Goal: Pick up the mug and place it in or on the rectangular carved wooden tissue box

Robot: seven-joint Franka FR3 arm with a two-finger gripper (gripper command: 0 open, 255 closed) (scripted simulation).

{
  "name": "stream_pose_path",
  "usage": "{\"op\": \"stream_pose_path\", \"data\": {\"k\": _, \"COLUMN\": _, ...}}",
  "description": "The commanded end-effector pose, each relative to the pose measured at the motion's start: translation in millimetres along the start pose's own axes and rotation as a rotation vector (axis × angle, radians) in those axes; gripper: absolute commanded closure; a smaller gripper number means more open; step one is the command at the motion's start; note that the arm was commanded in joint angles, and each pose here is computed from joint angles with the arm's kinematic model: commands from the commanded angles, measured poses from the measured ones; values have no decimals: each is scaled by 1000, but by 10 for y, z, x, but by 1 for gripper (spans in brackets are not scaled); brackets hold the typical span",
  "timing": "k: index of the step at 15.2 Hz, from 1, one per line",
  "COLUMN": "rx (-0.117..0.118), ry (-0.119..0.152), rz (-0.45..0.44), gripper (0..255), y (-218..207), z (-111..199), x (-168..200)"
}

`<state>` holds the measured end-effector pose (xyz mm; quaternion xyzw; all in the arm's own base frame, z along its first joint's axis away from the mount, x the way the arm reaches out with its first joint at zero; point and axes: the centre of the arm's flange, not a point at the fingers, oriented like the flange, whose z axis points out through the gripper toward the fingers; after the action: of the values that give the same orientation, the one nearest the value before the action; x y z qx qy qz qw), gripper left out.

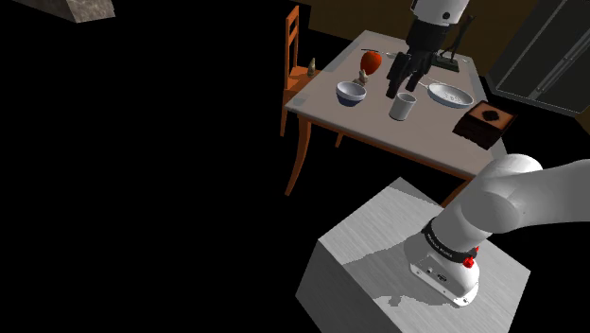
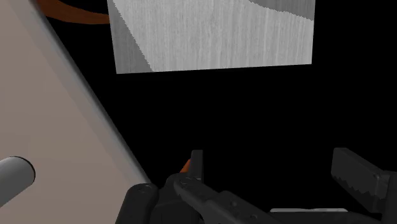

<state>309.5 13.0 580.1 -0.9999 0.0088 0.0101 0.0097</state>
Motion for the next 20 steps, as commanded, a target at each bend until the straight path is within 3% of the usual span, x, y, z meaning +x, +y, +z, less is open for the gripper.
{"op": "stream_pose_path", "data": {"k": 1, "rx": 0, "ry": 0, "rz": 0, "gripper": 0, "y": 0, "z": 0, "x": 0}}
{"op": "stream_pose_path", "data": {"k": 20, "rx": -42, "ry": 2, "rz": 52, "gripper": 0, "y": 2072, "z": 953, "x": 899}}
